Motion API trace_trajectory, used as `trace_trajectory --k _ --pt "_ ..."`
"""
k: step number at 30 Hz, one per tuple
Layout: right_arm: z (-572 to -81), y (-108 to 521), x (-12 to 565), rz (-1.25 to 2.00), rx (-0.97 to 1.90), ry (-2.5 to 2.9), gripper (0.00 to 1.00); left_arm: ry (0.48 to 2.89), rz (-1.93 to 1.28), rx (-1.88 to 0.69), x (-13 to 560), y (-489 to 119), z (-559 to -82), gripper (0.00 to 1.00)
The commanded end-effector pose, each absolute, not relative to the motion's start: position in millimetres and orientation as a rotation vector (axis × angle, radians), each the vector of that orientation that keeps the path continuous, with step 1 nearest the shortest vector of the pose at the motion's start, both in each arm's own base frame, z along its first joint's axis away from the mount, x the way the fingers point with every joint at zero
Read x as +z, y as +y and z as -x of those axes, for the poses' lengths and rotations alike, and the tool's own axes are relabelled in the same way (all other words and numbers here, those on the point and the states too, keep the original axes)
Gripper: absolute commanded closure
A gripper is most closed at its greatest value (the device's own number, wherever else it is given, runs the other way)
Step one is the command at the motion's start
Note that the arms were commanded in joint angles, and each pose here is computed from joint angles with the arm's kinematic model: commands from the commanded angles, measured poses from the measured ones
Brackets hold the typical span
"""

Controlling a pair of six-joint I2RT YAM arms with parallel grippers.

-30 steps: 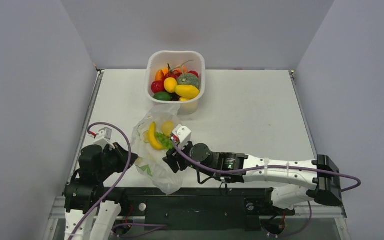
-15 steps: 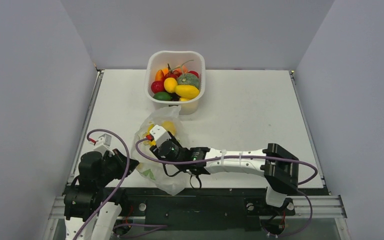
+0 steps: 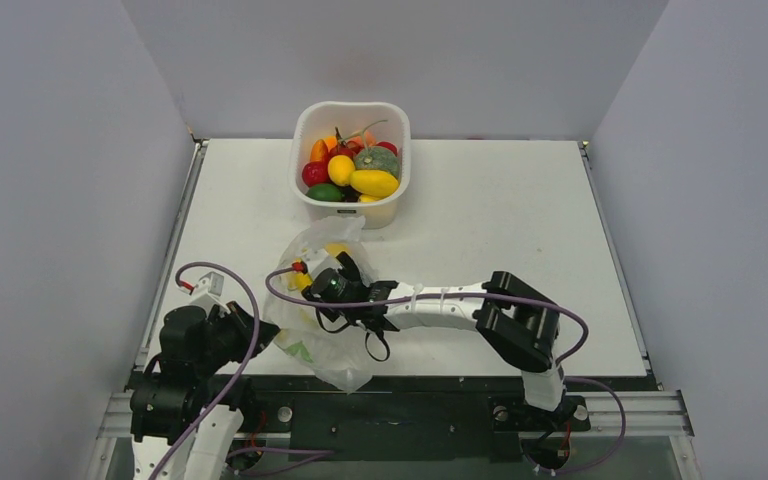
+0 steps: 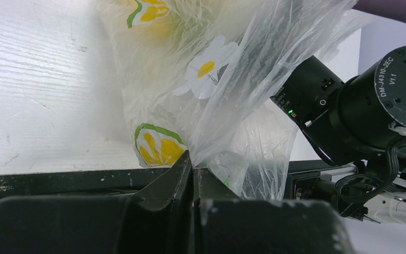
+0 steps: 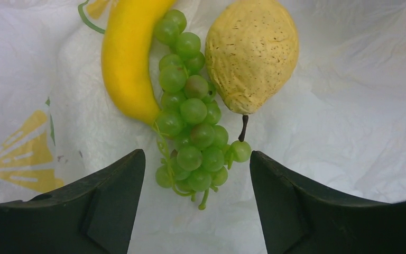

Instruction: Take the fake fruits out of the plastic bag

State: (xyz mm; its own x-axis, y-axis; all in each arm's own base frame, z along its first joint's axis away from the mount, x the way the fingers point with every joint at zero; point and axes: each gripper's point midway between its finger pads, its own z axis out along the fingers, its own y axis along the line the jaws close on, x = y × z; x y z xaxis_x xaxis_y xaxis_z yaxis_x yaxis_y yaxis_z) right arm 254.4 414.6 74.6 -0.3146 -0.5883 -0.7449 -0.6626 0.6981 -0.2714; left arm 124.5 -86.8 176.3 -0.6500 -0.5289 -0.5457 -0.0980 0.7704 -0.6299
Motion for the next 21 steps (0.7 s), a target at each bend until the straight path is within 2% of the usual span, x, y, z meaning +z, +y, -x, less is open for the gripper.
trace_trajectory --k 1,6,12,14,16,17,19,21 --pt "-260 438 84 0.979 0.197 1.969 0.31 2.204 0.465 -0.747 173 -89 -124 1.00" --pt "-261 443 57 0.974 0.212 2.035 0.32 2.198 0.469 -0.760 173 -90 -124 1.00" --pt "-265 444 49 0.972 0.188 2.050 0.40 2.204 0.472 -0.754 173 -89 -122 1.00" --pt "-267 445 47 0.974 0.196 2.053 0.46 2.207 0.475 -0.752 171 -89 -121 1.00" --pt "-268 447 47 0.976 0.203 2.060 0.57 2.211 0.481 -0.751 170 -88 -119 1.00" --pt "-268 448 48 0.977 0.206 2.061 0.66 2.209 0.482 -0.754 170 -89 -119 1.00" --pt "-267 448 53 0.975 0.211 2.057 0.77 2.207 0.483 -0.762 170 -90 -119 1.00" --pt "-266 449 63 0.972 0.225 2.039 0.85 2.207 0.487 -0.757 169 -89 -118 1.00"
